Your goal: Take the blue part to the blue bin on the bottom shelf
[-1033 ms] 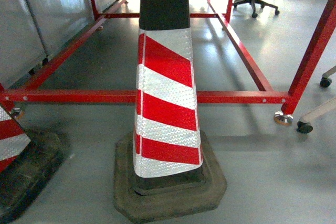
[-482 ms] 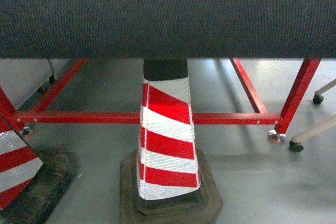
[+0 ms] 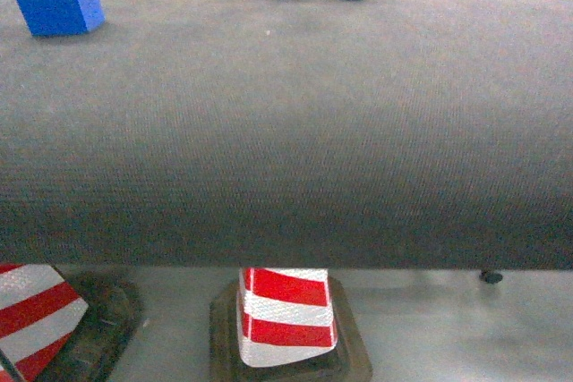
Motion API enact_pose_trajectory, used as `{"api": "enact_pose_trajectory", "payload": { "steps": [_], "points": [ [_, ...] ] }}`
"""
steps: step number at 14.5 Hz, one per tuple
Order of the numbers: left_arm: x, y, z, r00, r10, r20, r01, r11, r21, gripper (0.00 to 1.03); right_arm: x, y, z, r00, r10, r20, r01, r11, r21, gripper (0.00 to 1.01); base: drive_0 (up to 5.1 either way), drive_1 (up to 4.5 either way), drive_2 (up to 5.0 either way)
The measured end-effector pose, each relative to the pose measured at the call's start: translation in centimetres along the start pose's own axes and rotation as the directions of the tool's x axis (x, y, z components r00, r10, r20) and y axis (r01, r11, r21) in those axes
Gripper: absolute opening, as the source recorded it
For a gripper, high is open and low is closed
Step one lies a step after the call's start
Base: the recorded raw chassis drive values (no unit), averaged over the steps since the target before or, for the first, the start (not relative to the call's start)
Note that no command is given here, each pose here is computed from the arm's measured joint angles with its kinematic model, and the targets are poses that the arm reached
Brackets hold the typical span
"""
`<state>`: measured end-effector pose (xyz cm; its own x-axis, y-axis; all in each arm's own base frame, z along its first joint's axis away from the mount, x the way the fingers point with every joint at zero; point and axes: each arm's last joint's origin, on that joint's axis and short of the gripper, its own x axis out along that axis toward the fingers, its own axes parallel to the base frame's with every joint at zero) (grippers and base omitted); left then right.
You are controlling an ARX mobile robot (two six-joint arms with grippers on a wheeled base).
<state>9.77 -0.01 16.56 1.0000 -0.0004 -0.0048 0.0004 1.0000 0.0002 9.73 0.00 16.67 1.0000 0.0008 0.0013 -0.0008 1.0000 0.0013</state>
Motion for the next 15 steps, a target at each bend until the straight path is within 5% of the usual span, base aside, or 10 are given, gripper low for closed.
{"api": "enact_pose_trajectory", "payload": {
  "steps": [15],
  "points": [
    [0.0, 0.0, 0.03, 1.0, -0.001, 0.003, 0.001, 1.0, 0.0, 0.98, 0.0, 0.0, 0.01, 1.0, -0.001, 0.002, 0.001, 1.0, 0.001, 0.98, 0.0, 0.0, 0.0]
  ]
}}
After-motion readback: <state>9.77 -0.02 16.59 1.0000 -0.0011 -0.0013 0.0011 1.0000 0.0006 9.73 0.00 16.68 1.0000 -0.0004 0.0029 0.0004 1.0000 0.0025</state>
